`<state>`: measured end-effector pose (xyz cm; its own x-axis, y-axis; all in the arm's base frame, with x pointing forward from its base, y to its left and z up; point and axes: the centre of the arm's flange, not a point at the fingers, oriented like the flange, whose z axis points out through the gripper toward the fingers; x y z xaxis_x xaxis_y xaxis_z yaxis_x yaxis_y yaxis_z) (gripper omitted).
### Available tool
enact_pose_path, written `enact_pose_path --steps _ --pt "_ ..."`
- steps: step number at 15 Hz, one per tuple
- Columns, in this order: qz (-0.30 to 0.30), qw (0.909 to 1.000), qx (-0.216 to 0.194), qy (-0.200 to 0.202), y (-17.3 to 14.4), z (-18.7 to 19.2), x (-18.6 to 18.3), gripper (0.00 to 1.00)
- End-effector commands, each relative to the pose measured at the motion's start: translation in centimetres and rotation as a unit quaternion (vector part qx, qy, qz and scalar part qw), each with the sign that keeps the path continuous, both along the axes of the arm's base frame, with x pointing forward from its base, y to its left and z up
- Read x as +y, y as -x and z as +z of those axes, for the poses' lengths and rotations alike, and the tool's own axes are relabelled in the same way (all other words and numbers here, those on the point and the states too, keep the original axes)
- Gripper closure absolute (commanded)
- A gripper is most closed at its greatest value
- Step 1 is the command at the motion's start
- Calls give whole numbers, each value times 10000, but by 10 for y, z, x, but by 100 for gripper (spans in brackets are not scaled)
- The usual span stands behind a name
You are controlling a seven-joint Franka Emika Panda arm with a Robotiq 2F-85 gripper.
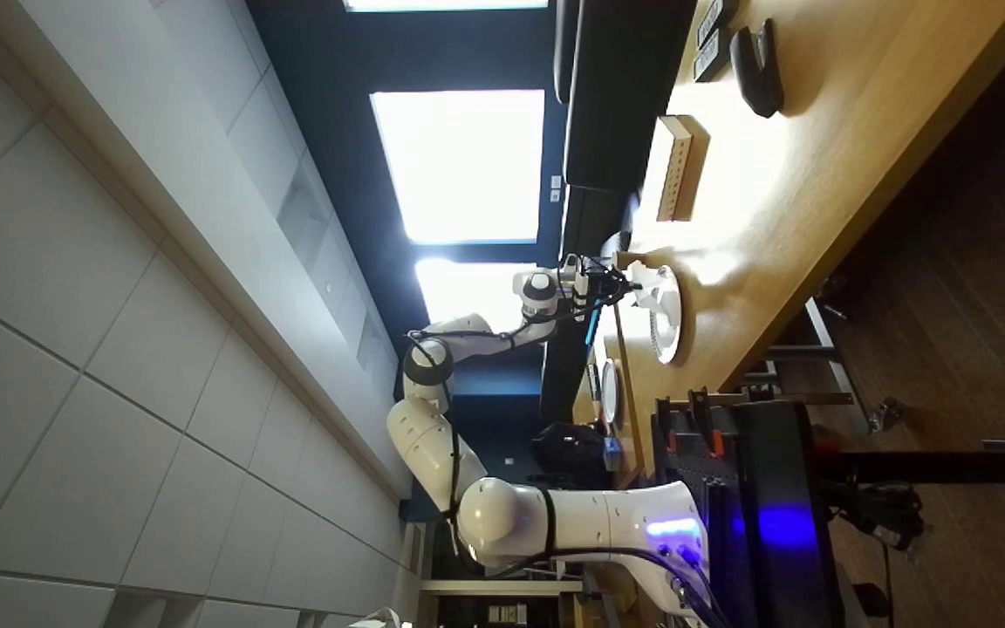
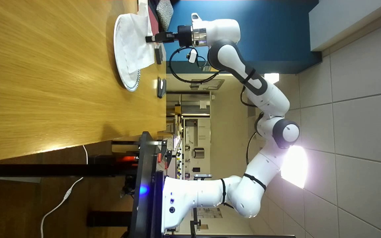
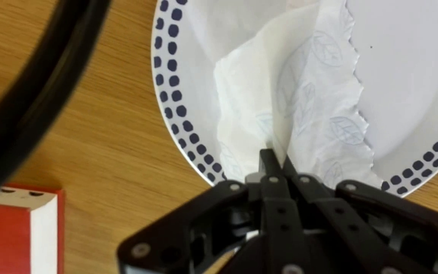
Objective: Use the white napkin to wipe the white plate.
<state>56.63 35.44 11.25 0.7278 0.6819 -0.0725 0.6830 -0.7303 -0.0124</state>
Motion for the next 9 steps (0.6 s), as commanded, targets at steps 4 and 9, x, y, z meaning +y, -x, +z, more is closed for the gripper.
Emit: enact_pose_path --steps 4,9 --pt "-205 9998 -22 -18 -2 7 -15 100" --pt "-374 9991 -134 -167 -2 1 -22 100"
